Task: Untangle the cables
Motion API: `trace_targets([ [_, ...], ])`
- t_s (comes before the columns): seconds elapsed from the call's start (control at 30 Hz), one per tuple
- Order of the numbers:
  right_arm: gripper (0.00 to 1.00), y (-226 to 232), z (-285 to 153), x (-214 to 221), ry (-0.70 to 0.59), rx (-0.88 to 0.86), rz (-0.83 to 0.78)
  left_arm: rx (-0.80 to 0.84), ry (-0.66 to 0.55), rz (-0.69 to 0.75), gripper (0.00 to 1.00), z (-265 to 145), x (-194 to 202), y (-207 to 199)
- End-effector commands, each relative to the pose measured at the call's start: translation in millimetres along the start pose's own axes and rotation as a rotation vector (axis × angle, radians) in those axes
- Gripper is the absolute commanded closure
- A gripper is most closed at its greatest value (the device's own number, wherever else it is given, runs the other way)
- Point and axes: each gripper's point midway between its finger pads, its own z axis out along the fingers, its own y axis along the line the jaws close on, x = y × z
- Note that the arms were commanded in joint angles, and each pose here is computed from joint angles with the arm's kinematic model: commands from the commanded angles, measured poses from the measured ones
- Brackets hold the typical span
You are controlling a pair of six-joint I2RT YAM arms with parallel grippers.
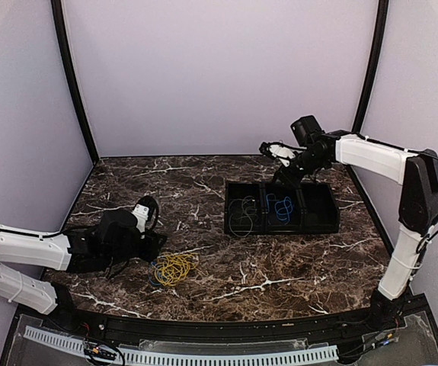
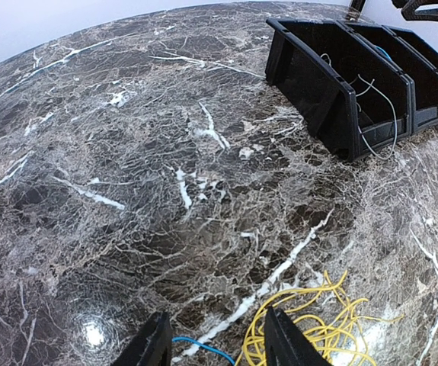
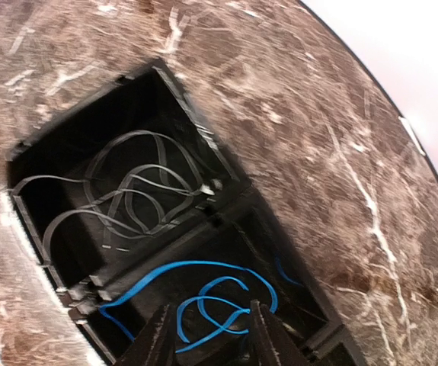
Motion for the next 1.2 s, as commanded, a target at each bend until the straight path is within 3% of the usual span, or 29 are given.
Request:
trace_targets([
  [0.0,0.63,30.8,-0.4,-14.3,-0.022,-0.127,0.025,0.003,-0.019,-0.019,0.57,0.2,-2.9,-0.2],
  [0.13,0.64,33.1,12.7,-11.7,-0.009,-0.133,0.016,0.002,-0.016,-0.017,0.57,0.2,-3.6,-0.4],
  [0.27,0.72,51.3,19.4,-10.4,-0.012,-0.221,-0.014,-0.004,-0.022,-0.020,0.57,-2.4,-4.3,1.6],
  [0.6,0.74,154.2,23.3,21.0,0.026,-0.305,-0.466,-0.012,-0.032,-0.027,0.57,-6.3,-4.9,4.9],
  [1.17,0.69,194.8,76.9,31.2,0.123,-0.219,-0.661,-0.033,-0.035,-0.028,0.56,-11.6,0.3,12.6],
])
